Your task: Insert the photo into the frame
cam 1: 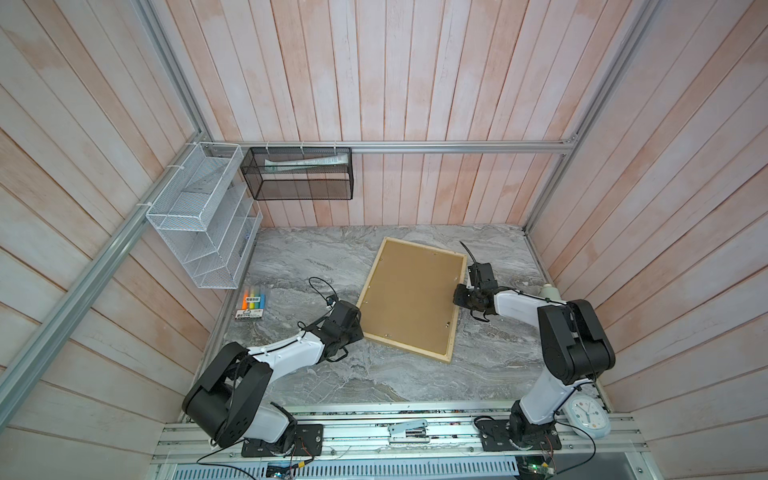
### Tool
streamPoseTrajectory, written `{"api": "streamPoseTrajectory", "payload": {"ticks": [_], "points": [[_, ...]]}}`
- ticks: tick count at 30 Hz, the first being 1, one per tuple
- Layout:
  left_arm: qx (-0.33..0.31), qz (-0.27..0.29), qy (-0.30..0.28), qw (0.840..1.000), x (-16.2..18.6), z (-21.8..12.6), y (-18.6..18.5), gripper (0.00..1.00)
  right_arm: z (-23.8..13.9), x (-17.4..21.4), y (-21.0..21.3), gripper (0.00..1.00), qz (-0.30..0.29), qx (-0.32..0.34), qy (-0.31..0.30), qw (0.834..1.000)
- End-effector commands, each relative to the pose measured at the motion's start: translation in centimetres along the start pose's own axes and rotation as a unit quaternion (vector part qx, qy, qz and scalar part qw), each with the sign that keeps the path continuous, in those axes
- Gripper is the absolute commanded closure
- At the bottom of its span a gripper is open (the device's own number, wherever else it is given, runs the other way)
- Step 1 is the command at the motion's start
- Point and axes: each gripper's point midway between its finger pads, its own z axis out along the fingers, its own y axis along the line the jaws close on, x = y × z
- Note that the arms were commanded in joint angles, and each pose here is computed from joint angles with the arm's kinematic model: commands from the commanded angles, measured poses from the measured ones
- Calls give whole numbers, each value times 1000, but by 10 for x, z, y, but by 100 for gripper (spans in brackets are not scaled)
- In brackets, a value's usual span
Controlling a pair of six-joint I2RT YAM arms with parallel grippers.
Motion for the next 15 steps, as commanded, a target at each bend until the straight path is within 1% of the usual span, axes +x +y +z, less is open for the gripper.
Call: {"api": "streamPoseTrajectory", "payload": {"ticks": [1,5,7,10,15], "points": [[9,25,-25,999,-31,8,-6,43,-10,26,-7,81,4,3,33,999],[13,35,-28,999,-49,14,-14,43,-24,33,-6,78,-1,-8,35,999],[15,38,-30,999,-52,12,-16,43,-33,30,-6,75,-6,-9,21,1000],[17,37,-32,999,-52,5,-16,44,-44,24,-4,70,-14,-13,7,1000],[16,38,-19,999,-37,-10,-6,44,-58,14,11,68,-28,-49,-12,998]]}}
